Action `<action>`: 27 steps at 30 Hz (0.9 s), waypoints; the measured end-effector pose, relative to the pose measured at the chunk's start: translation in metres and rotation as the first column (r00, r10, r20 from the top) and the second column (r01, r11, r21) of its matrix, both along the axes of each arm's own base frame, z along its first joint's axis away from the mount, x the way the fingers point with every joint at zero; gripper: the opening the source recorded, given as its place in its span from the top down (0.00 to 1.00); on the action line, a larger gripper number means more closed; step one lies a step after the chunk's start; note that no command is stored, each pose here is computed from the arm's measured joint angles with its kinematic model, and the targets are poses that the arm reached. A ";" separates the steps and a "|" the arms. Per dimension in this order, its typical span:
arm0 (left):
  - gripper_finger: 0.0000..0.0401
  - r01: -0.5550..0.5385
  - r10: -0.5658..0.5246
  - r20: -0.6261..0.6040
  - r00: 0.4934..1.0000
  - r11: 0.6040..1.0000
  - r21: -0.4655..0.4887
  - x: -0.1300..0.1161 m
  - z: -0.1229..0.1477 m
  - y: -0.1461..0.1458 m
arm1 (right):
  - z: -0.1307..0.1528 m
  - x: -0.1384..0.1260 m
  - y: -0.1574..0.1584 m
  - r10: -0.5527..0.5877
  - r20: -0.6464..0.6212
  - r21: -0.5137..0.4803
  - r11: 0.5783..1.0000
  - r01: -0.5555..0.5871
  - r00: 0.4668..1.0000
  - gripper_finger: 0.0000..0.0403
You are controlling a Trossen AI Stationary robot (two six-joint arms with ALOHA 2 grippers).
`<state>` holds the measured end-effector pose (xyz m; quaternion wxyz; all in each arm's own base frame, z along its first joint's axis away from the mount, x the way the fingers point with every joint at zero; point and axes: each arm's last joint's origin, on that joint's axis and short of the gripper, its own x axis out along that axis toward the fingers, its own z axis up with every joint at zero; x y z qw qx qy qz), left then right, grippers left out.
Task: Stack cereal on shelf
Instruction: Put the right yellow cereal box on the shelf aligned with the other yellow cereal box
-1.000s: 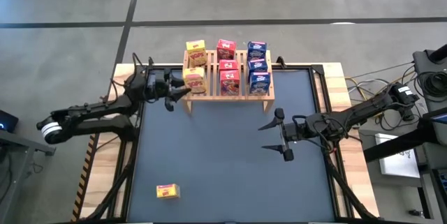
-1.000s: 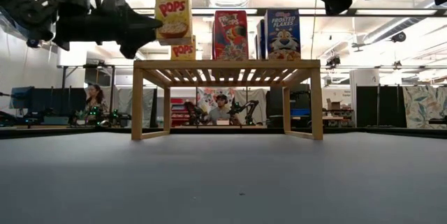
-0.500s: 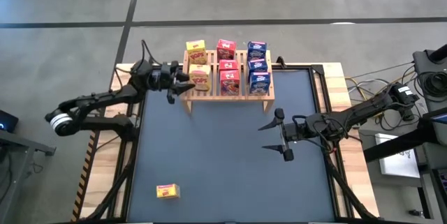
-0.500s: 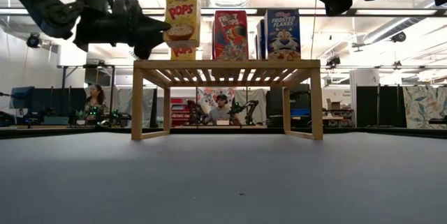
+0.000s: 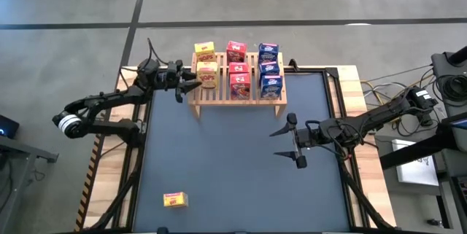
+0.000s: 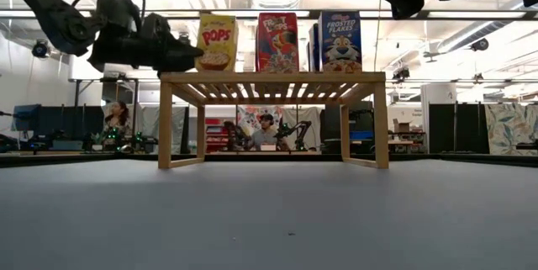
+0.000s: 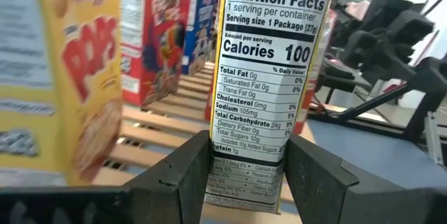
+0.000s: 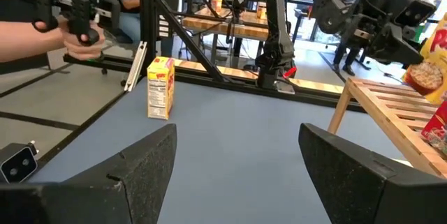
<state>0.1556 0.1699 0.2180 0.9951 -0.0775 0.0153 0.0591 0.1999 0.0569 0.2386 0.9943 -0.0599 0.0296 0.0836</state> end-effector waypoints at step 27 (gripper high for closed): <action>0.53 -0.031 0.029 -0.031 0.999 0.998 -0.052 -0.009 -0.014 0.017 | 0.000 0.000 -0.002 -0.064 0.004 0.014 0.998 0.064 0.998 0.29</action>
